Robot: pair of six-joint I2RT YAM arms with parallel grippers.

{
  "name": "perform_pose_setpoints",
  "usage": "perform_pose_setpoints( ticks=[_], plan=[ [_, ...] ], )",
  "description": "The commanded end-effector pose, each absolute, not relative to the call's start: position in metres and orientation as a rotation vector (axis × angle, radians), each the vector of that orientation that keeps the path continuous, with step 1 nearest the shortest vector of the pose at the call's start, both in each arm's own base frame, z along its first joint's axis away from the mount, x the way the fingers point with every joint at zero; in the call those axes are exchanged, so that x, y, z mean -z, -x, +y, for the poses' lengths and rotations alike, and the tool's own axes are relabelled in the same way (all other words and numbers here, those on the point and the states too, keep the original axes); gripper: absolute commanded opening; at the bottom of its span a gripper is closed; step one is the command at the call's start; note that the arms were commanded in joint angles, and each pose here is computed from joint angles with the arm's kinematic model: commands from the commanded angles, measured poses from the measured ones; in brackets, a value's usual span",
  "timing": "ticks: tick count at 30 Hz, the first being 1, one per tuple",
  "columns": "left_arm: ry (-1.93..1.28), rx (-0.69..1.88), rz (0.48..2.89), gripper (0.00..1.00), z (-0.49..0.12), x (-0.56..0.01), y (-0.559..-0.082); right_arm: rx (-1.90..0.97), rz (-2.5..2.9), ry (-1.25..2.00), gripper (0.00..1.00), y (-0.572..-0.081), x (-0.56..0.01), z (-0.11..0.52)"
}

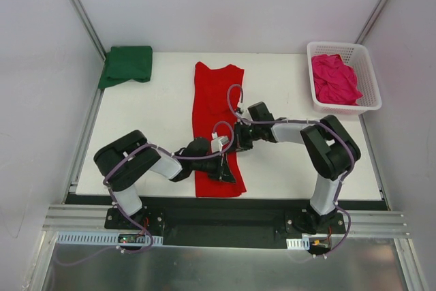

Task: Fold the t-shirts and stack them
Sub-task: Grab the bottom of the folded rectangular tshirt with both arms

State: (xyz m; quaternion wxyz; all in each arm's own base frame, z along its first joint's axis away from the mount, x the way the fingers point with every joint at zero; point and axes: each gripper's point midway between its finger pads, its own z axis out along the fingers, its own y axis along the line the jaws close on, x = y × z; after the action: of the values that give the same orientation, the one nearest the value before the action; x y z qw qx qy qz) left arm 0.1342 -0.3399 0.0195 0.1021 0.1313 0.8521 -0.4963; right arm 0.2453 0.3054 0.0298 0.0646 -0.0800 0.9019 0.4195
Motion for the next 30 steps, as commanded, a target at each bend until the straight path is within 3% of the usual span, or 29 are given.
perform_pose_setpoints(
  ticks=[1, 30],
  plan=[
    [-0.436, 1.498, 2.439, 0.00, -0.358, -0.024, -0.145, -1.330, 2.628, 0.321, 0.01, -0.264, -0.047, 0.325],
    [-0.523, 1.442, 2.485, 0.00, -0.323, -0.033, -0.115, -0.983, 2.723, 0.160, 0.02, -0.315, -0.015, 0.289]
  ],
)
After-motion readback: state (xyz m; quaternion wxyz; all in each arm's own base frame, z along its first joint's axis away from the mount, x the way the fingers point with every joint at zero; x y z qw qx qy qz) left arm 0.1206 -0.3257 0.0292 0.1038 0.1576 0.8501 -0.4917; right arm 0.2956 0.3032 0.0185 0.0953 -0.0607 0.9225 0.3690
